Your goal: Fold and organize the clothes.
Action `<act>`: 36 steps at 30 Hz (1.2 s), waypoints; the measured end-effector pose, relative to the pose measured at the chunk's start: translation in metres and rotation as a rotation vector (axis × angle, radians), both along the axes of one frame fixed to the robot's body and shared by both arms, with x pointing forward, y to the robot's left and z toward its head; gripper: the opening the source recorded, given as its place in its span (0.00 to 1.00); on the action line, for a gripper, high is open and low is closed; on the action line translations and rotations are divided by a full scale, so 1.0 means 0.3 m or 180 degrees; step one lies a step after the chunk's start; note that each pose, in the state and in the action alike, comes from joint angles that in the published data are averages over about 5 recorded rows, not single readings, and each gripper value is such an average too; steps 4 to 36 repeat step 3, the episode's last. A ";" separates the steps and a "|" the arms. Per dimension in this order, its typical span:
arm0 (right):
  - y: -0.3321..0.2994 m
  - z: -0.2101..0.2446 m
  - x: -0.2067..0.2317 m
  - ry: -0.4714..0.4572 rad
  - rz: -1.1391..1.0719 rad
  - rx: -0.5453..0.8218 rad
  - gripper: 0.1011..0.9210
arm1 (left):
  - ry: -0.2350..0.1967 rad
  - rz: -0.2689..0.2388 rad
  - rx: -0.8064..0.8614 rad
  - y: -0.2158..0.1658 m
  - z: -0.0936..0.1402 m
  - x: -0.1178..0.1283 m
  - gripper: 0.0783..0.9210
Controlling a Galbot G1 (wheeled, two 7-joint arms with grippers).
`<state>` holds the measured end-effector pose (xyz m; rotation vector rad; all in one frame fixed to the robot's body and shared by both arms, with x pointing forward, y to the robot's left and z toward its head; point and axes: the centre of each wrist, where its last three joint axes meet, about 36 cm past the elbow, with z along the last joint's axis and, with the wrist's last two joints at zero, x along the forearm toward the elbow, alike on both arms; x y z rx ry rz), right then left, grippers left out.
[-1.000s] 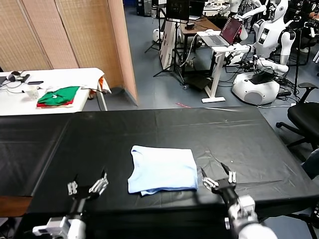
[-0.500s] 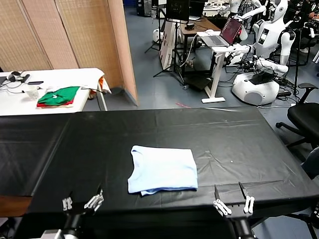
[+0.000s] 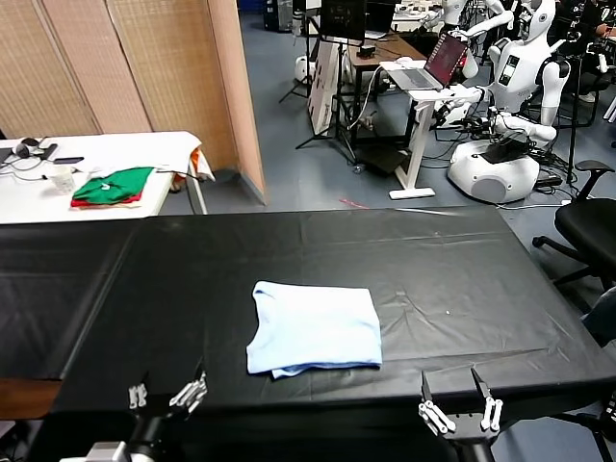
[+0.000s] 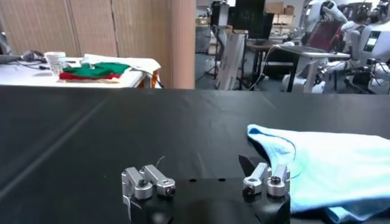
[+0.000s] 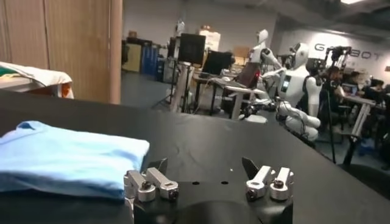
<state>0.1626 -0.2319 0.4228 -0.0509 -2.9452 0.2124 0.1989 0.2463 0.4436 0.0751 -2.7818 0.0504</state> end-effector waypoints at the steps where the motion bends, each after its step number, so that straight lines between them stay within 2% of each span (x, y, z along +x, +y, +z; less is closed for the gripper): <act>1: 0.000 0.001 -0.001 0.0000 0.0000 0.0001 0.98 | 0.0006 0.0000 -0.0004 -0.001 -0.001 -0.001 0.98; 36: 0.001 0.002 -0.002 0.0000 0.0001 0.0002 0.98 | 0.0013 0.0001 -0.0008 -0.003 -0.002 -0.001 0.98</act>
